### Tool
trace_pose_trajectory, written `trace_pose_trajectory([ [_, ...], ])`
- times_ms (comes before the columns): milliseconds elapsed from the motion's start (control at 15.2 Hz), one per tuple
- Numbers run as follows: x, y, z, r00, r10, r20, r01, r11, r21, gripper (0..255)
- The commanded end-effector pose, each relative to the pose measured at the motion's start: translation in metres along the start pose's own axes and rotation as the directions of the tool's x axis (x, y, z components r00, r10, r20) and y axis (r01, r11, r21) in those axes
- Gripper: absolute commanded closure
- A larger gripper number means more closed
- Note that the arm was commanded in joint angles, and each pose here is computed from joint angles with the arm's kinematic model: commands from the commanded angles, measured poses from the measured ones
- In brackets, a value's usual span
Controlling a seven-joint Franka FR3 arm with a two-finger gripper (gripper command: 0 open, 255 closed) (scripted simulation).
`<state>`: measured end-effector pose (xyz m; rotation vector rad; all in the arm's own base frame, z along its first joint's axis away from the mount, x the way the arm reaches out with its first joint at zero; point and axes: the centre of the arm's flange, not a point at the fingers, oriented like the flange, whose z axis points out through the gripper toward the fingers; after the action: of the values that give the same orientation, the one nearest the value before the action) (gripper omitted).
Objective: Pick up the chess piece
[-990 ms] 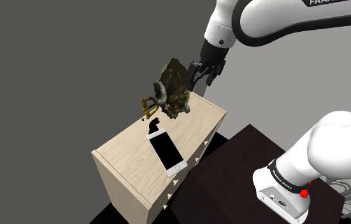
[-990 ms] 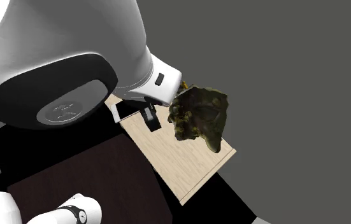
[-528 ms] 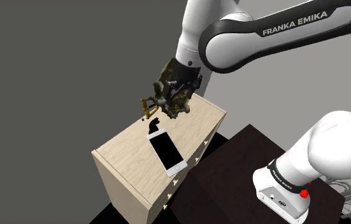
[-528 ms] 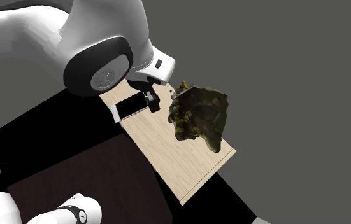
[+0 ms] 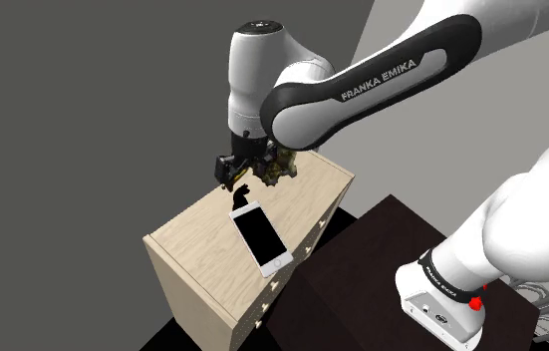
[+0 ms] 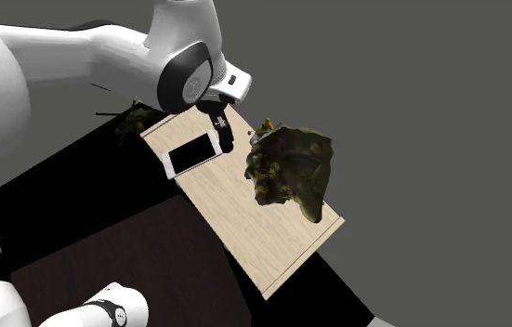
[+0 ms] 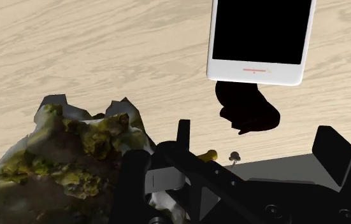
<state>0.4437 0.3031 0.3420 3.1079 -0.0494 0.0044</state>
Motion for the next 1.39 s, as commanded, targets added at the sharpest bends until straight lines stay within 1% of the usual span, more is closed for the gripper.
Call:
trace_pose_trajectory([
  [0,0.003,-0.007,0.012,1.000,0.000,0.001,0.000,1.000,-0.003,0],
  [396,0.003,-0.008,0.046,1.000,0.000,0.001,0.000,1.000,-0.003,0],
  [528,0.003,-0.008,0.046,1.000,0.000,0.001,0.000,1.000,-0.003,0],
  [594,0.003,-0.008,0.047,1.000,0.000,0.001,0.000,1.000,-0.003,255],
  [1188,0.003,-0.008,0.046,1.000,0.000,0.001,0.000,1.000,-0.003,255],
  [1320,0.003,-0.008,0.036,1.000,0.000,0.001,0.000,1.000,-0.003,255],
])
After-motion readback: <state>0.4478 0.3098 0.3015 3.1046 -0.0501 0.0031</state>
